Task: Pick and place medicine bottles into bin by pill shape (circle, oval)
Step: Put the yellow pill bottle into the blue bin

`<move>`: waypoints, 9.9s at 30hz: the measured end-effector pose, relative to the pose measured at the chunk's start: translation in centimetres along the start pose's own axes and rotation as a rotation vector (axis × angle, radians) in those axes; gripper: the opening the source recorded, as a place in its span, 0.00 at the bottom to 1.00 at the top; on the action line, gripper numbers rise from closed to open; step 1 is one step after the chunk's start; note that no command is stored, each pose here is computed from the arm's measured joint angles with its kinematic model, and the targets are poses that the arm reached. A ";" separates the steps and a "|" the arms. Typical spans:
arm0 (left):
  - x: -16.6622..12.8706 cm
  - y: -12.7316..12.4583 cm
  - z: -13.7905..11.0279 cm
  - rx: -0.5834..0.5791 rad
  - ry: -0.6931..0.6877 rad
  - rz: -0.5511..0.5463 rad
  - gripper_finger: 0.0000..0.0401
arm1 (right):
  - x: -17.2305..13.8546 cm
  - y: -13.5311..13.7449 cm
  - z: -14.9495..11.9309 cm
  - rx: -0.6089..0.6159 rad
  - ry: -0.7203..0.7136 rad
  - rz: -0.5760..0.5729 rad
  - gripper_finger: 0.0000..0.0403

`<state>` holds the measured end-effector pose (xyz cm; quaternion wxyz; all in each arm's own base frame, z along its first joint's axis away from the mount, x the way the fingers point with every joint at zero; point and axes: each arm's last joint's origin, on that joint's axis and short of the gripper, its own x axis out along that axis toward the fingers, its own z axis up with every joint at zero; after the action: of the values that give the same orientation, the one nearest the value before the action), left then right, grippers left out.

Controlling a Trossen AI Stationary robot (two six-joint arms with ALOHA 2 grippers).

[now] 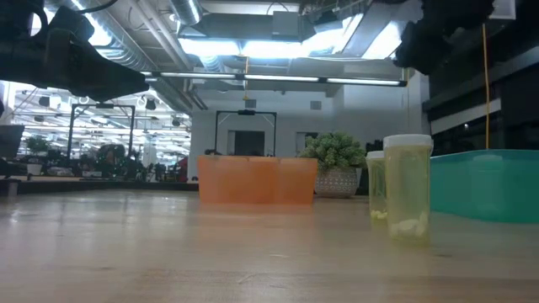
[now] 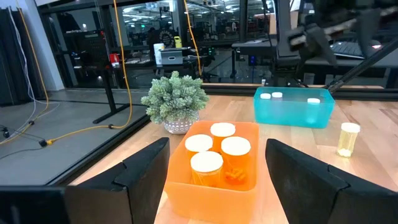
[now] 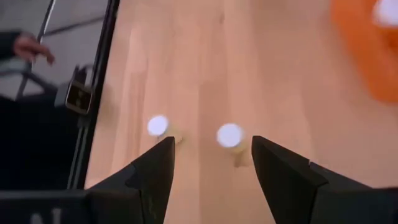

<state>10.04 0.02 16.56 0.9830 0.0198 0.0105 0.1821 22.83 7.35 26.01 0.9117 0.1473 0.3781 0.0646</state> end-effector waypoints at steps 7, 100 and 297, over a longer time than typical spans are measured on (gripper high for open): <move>0.0 0.0 0.0 0.000 0.000 0.000 0.64 | 4.4 2.7 -1.9 -0.141 0.098 0.050 0.54; 0.0 0.0 0.0 0.000 0.000 0.000 0.64 | -3.1 1.2 -9.7 0.187 0.133 -0.691 0.29; 0.0 0.0 0.0 0.000 0.000 0.000 0.64 | 1.9 -3.1 -13.1 0.179 -0.065 -0.631 0.35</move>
<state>10.04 0.02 16.56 0.9830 0.0198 0.0107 0.1821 14.94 7.78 14.94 0.8817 0.1047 0.3800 -0.2592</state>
